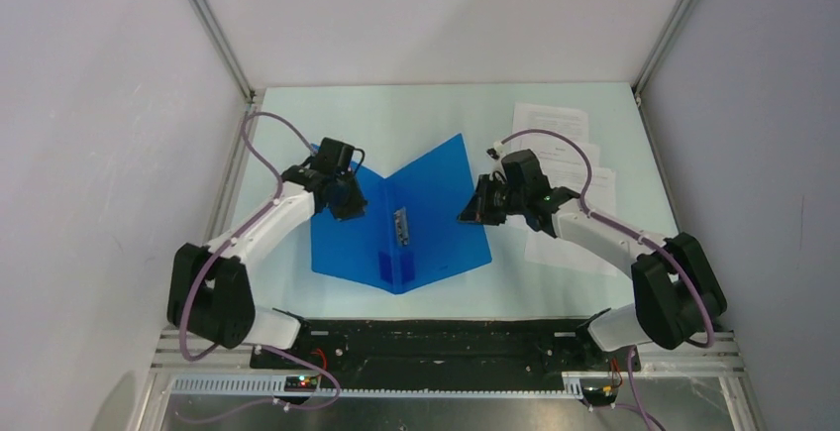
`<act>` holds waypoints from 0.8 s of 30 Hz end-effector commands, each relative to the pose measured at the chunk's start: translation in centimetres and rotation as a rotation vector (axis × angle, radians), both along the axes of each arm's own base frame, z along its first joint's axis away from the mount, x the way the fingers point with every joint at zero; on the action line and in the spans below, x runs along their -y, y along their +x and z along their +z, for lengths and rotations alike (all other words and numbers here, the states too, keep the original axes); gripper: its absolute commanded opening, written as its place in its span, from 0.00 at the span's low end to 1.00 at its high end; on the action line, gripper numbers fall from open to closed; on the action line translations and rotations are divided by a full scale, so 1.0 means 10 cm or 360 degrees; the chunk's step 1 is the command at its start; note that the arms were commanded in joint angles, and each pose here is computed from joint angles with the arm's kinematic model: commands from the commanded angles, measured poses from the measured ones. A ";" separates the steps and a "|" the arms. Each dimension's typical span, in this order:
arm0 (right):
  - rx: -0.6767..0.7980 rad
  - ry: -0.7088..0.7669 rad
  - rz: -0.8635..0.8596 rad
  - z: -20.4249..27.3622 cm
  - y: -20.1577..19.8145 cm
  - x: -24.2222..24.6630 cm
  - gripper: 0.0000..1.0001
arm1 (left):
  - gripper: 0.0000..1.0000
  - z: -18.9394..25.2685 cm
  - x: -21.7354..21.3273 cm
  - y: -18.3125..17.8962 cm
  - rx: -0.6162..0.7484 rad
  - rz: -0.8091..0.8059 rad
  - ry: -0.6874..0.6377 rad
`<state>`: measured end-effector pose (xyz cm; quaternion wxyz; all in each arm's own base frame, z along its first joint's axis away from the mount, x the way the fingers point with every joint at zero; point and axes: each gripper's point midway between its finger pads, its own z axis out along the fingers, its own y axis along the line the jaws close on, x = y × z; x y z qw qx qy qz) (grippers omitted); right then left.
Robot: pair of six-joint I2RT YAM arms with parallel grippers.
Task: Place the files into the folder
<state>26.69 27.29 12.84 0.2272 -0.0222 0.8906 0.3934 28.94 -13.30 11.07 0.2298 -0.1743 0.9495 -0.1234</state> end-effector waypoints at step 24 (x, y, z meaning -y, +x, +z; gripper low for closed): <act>-0.0193 -0.0457 -0.0324 -0.90 0.06 0.52 0.65 | 0.00 -1.25 0.05 -0.09 -0.0418 -0.0042 0.0138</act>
